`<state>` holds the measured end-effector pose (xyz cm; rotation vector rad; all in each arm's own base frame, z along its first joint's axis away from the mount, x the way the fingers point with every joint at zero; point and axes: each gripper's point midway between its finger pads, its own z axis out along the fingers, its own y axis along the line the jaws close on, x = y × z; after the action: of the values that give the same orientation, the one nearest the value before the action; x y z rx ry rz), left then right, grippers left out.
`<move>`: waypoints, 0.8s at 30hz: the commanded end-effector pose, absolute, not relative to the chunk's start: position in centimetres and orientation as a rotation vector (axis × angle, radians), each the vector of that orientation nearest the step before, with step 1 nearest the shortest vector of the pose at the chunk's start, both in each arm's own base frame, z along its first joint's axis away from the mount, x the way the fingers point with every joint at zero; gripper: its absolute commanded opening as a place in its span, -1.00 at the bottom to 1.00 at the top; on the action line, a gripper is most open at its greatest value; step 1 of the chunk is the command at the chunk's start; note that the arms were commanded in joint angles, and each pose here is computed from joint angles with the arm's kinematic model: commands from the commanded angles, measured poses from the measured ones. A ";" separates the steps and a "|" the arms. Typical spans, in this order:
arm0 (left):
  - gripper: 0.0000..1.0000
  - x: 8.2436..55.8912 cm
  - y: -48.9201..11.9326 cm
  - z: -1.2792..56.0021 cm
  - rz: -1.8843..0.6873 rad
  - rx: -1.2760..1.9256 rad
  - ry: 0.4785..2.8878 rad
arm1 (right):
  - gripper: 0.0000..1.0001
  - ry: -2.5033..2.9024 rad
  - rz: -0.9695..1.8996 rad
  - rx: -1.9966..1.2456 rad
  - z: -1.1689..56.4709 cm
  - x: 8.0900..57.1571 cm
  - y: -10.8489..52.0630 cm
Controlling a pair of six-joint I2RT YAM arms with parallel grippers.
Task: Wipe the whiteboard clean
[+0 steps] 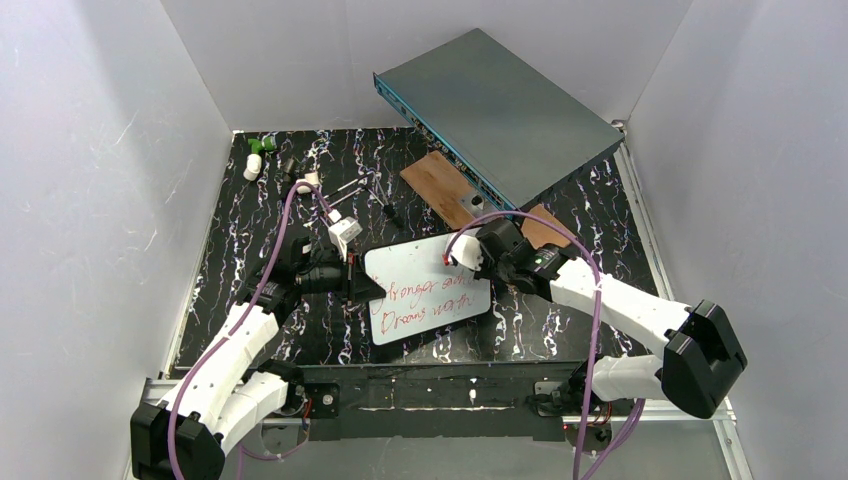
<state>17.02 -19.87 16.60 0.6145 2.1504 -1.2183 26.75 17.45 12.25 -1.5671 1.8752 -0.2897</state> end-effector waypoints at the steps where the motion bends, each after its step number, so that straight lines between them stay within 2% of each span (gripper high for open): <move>1: -1.00 15.8 -20.3 16.9 -1.256 0.700 2.129 | -0.97 1.923 -0.120 -1.769 9.4 23.2 17.5; 5: -1.00 15.8 -20.2 16.9 -1.255 0.700 2.129 | -0.97 1.924 -0.006 -1.731 10.4 22.4 18.7; 9: -1.00 15.8 -20.2 16.9 -1.254 0.700 2.129 | -0.97 1.948 0.313 -1.543 16.0 22.3 20.2; 12: -1.00 15.8 -20.2 16.8 -1.255 0.699 2.133 | -0.97 1.882 0.476 -1.571 18.9 20.5 20.3; 16: -1.00 15.8 -20.2 16.9 -1.257 0.699 2.133 | -0.97 1.828 0.650 -1.651 19.5 17.2 20.6; 24: -1.00 15.8 -20.3 16.8 -1.263 0.696 2.138 | -0.97 1.797 0.855 -1.611 21.5 15.6 21.9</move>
<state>16.47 -20.13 16.60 0.6540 2.1418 -1.2382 17.73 20.73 19.94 -1.5985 1.8451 0.6602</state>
